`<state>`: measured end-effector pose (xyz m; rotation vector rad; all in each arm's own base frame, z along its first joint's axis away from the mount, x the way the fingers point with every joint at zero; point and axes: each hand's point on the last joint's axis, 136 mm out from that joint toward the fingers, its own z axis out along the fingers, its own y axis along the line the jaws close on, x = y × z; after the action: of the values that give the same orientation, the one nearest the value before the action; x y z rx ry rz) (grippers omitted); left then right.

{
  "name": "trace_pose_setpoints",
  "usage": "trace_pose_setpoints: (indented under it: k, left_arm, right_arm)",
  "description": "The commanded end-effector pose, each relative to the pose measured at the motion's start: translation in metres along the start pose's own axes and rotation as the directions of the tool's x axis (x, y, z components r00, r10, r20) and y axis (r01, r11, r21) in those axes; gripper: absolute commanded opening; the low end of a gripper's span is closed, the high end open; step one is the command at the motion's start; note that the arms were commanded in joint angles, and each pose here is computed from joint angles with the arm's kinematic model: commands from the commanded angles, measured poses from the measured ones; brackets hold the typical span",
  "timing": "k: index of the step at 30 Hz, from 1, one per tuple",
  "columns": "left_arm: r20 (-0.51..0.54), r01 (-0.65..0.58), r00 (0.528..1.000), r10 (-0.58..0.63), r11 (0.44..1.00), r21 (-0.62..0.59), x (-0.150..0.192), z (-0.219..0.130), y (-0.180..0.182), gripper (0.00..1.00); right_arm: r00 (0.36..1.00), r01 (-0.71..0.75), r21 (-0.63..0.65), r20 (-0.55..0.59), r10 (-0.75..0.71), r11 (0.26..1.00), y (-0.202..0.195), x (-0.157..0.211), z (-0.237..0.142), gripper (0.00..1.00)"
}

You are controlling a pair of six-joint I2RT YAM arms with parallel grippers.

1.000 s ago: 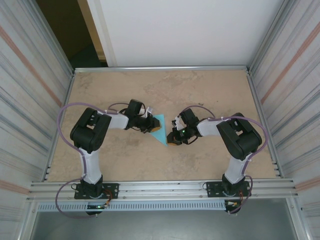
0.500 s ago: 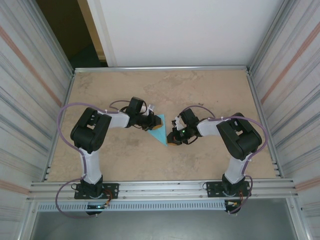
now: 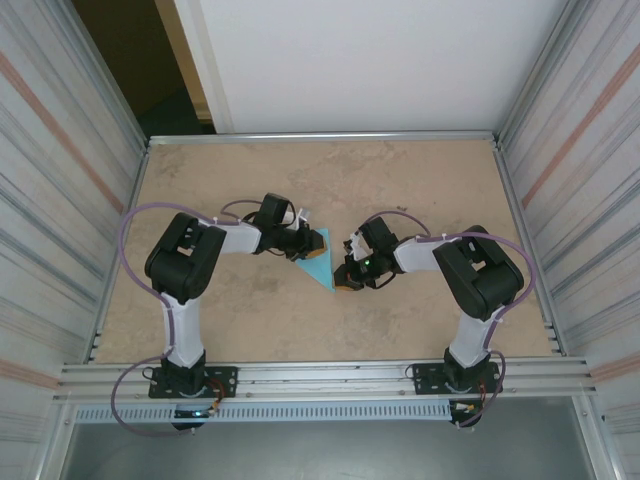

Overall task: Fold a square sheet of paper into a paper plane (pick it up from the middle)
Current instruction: Fourth fold the wing at the center of the table.

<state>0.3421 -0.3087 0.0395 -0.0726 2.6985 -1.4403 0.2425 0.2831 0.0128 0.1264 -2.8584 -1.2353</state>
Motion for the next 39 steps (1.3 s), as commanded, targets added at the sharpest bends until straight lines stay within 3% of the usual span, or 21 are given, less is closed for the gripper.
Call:
trace_pose_setpoints:
  k: [1,16,30,34,39]
  left_arm:
    - [-0.024,-0.009,1.0,0.009,1.0,0.004,0.001,0.006,0.0,0.18]
    - [-0.034,0.0,0.999,0.0,1.0,-0.002,0.002,0.011,0.007,0.18]
    - [-0.031,0.01,0.999,-0.01,1.0,-0.012,0.002,0.01,0.008,0.18]
    - [-0.029,0.018,0.999,-0.019,1.0,-0.021,0.002,0.01,0.011,0.18]
    - [-0.027,0.024,0.999,-0.025,0.999,-0.026,0.002,0.01,0.012,0.18]
  right_arm:
    - [0.998,-0.062,0.112,-0.018,0.064,0.992,-0.034,0.011,0.01,0.09]
    - [0.998,-0.065,0.099,0.009,0.064,0.993,-0.027,0.011,0.003,0.14]
    - [0.981,0.043,0.172,0.181,-0.075,0.984,0.017,-0.017,-0.047,0.36]
    - [0.978,0.055,0.236,0.184,-0.1,0.97,0.02,-0.027,-0.039,0.44]
    - [0.981,0.091,0.281,0.142,-0.135,0.955,0.023,-0.033,-0.02,0.44]
